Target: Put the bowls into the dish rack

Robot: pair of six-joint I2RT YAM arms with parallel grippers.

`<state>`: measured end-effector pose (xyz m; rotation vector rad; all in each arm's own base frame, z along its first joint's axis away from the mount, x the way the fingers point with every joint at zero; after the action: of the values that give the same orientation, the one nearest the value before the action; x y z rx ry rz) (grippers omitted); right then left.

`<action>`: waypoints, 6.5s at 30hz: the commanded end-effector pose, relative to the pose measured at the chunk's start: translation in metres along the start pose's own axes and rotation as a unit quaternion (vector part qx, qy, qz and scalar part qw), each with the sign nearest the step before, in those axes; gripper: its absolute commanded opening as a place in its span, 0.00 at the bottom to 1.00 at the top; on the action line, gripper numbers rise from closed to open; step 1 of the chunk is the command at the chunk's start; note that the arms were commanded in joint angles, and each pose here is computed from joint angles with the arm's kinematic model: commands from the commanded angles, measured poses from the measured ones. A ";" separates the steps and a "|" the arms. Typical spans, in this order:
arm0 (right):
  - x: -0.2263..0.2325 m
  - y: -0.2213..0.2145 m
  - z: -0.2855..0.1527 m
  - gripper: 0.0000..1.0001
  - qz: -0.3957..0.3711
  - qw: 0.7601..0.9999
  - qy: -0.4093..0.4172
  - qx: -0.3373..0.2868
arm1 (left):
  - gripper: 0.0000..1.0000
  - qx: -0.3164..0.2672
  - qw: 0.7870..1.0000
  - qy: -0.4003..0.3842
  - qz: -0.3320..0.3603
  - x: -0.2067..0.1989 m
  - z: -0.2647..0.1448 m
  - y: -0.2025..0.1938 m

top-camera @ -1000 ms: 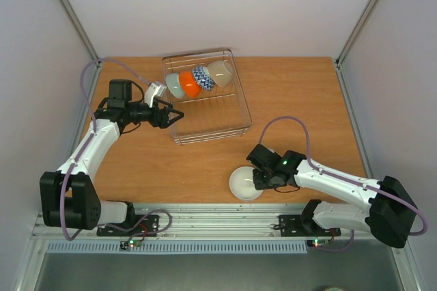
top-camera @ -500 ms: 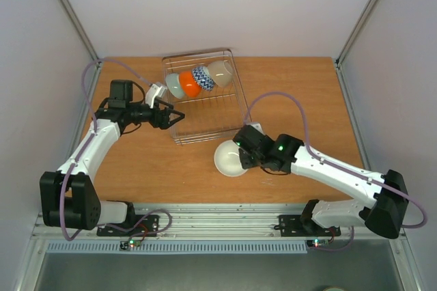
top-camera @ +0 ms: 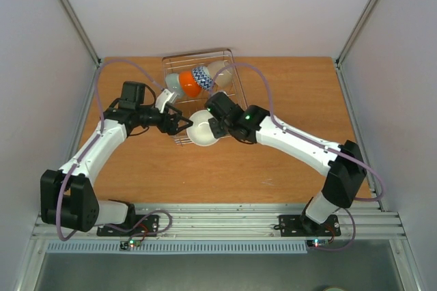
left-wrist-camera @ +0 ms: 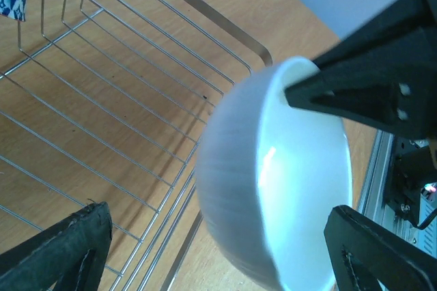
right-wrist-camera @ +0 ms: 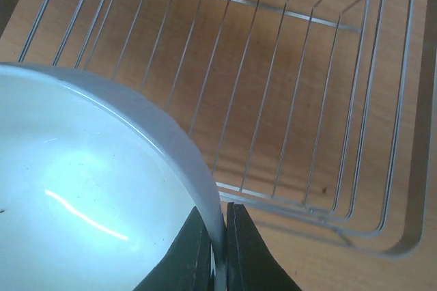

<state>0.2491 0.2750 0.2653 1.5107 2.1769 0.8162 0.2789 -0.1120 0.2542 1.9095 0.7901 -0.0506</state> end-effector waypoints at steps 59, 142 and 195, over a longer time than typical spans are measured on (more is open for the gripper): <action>-0.007 0.013 -0.046 0.98 0.045 0.932 0.348 -0.085 | 0.00 -0.028 0.999 -0.030 0.005 0.006 -0.012 0.011; -0.028 0.073 -0.011 0.01 0.019 0.988 0.153 -0.020 | 0.78 -0.017 0.967 0.254 0.030 0.027 -0.040 0.023; -0.013 0.045 0.154 0.44 -0.159 0.937 -0.226 0.214 | 0.80 -0.017 0.972 0.232 0.026 0.031 -0.040 0.018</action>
<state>0.3767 0.3105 0.1821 1.3002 2.2184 -0.1047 0.2980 -0.0696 0.2669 1.9646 1.0833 0.4086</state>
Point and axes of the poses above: each gripper's point midway between its finger pads, its own z axis out along the fingers, its own x axis along the line the jaws close on, y = z × x, the point moved 9 cm from there along -z, back along the fingers, and after that the axes turned 4 degrees about z, right-handed, at the moved point
